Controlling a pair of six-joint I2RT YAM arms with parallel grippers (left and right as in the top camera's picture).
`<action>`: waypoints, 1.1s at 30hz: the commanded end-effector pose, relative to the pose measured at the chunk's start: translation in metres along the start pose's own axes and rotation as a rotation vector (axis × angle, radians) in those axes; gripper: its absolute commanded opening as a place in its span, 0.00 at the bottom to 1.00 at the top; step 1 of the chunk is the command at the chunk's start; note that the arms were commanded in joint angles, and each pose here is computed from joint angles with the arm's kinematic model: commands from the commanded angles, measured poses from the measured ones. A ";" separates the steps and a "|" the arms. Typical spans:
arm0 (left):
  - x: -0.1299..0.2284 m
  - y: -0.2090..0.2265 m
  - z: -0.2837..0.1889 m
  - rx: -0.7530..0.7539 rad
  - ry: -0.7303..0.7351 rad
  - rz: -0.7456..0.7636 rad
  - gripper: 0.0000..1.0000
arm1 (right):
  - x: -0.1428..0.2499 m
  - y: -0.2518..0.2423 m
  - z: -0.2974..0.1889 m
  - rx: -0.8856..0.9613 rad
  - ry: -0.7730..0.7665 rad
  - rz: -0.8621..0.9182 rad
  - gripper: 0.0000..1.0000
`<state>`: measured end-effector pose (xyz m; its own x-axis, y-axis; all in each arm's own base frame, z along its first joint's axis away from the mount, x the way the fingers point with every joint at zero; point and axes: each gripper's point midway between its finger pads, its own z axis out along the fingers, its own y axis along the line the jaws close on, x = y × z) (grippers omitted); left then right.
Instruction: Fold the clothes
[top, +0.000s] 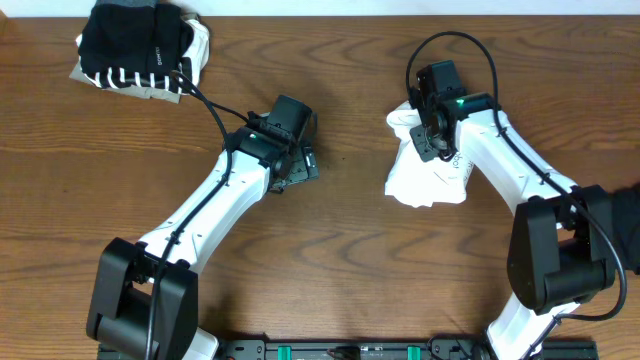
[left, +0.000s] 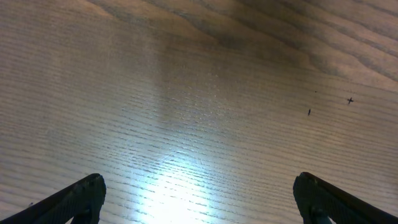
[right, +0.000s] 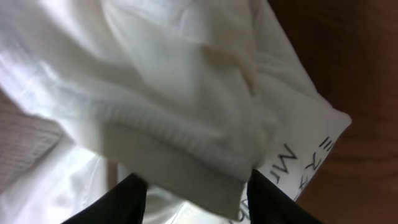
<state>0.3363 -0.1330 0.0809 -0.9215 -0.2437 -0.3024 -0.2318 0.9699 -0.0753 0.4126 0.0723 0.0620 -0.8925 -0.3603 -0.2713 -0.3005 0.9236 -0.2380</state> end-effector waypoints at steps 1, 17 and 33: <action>0.001 0.004 0.002 -0.016 0.001 -0.004 0.98 | -0.003 -0.007 0.001 0.060 -0.008 -0.008 0.40; 0.002 0.005 0.002 -0.020 0.005 -0.003 0.98 | -0.012 -0.037 -0.029 0.179 -0.088 0.253 0.01; 0.003 0.005 0.004 -0.025 0.011 -0.001 0.98 | 0.049 -0.076 -0.053 0.326 0.057 0.578 0.01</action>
<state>0.3346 -0.1323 0.0804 -0.9232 -0.2445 -0.2964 -0.2340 0.9696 -0.0710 0.3799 0.0050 0.1083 -0.9358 0.0741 -0.3447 0.2000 0.9168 -0.3457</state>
